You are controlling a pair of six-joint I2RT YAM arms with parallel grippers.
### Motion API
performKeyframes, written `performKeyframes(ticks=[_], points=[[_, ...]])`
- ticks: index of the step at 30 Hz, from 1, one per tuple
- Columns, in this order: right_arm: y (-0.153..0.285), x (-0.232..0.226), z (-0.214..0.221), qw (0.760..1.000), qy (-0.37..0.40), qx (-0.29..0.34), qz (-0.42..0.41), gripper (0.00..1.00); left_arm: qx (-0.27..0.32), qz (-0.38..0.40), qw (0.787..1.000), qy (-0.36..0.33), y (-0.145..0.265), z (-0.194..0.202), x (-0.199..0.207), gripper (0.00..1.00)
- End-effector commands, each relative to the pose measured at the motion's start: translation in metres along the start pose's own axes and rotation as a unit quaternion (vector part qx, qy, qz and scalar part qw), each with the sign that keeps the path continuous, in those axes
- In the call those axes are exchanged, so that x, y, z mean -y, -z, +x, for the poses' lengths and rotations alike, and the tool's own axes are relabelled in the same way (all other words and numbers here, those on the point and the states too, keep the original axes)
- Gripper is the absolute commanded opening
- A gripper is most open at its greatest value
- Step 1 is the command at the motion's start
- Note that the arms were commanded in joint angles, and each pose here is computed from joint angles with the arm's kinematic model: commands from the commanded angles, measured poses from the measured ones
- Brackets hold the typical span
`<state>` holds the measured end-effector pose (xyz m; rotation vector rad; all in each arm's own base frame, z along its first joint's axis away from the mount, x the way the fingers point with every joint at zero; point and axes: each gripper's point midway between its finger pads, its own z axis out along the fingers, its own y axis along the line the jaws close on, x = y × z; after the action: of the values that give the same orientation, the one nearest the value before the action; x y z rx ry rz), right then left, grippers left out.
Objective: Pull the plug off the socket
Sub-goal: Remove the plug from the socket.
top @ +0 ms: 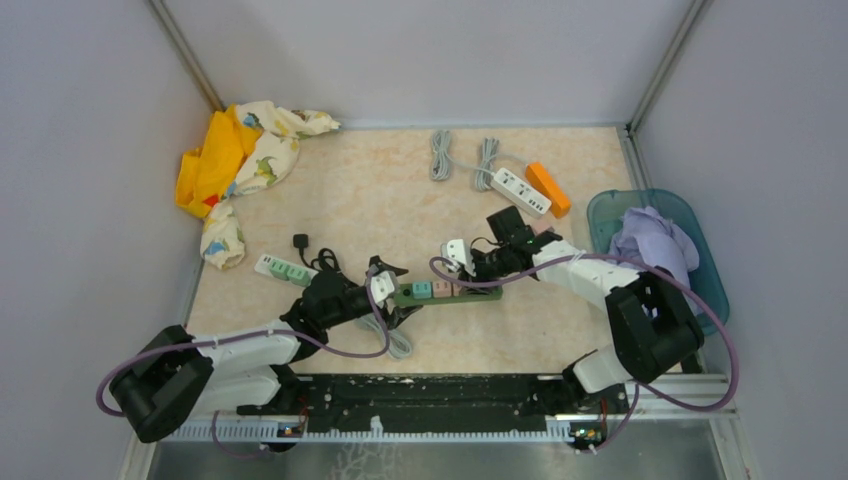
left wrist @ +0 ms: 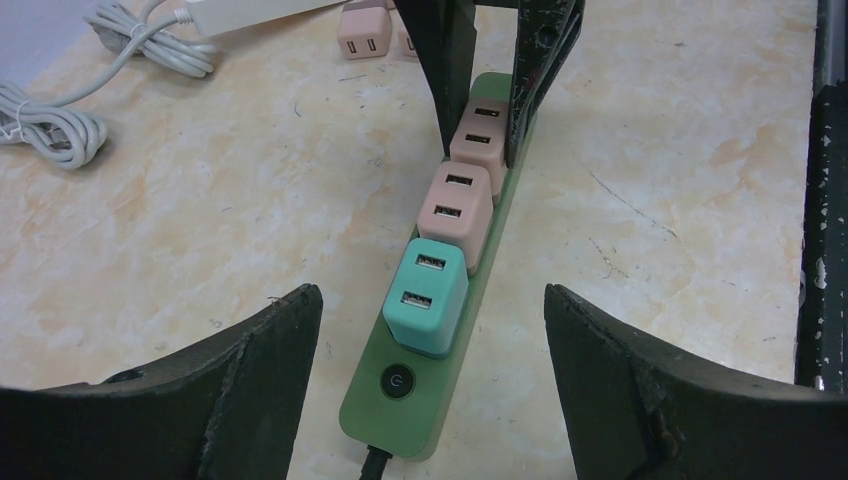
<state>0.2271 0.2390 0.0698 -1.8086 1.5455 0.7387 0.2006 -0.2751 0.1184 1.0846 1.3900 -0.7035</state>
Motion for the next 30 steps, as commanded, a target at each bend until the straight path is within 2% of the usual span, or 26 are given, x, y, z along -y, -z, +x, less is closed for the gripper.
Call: performKeyframes(ticks=[1,4,8,17,30], points=[[0.005,0.014,-0.021,0.999,0.031,0.012,0.008,0.05,0.015,0.008,1.000,-0.009,-0.004,-0.012,-0.001,0.87],[0.006,0.013,-0.022,1.000,0.028,0.009,0.002,0.00,0.015,0.008,1.000,-0.009,-0.004,-0.012,-0.001,0.89],[0.008,0.013,-0.021,1.000,0.029,0.003,-0.001,0.00,0.013,0.003,1.000,-0.007,-0.005,-0.012,-0.004,1.00],[0.010,0.010,-0.020,0.999,0.037,-0.005,-0.011,0.00,0.003,0.010,1.000,0.000,-0.012,-0.016,-0.005,1.00],[0.017,0.010,-0.019,0.999,0.037,-0.003,-0.019,0.00,0.053,0.045,0.998,0.007,-0.016,-0.033,0.007,1.00]])
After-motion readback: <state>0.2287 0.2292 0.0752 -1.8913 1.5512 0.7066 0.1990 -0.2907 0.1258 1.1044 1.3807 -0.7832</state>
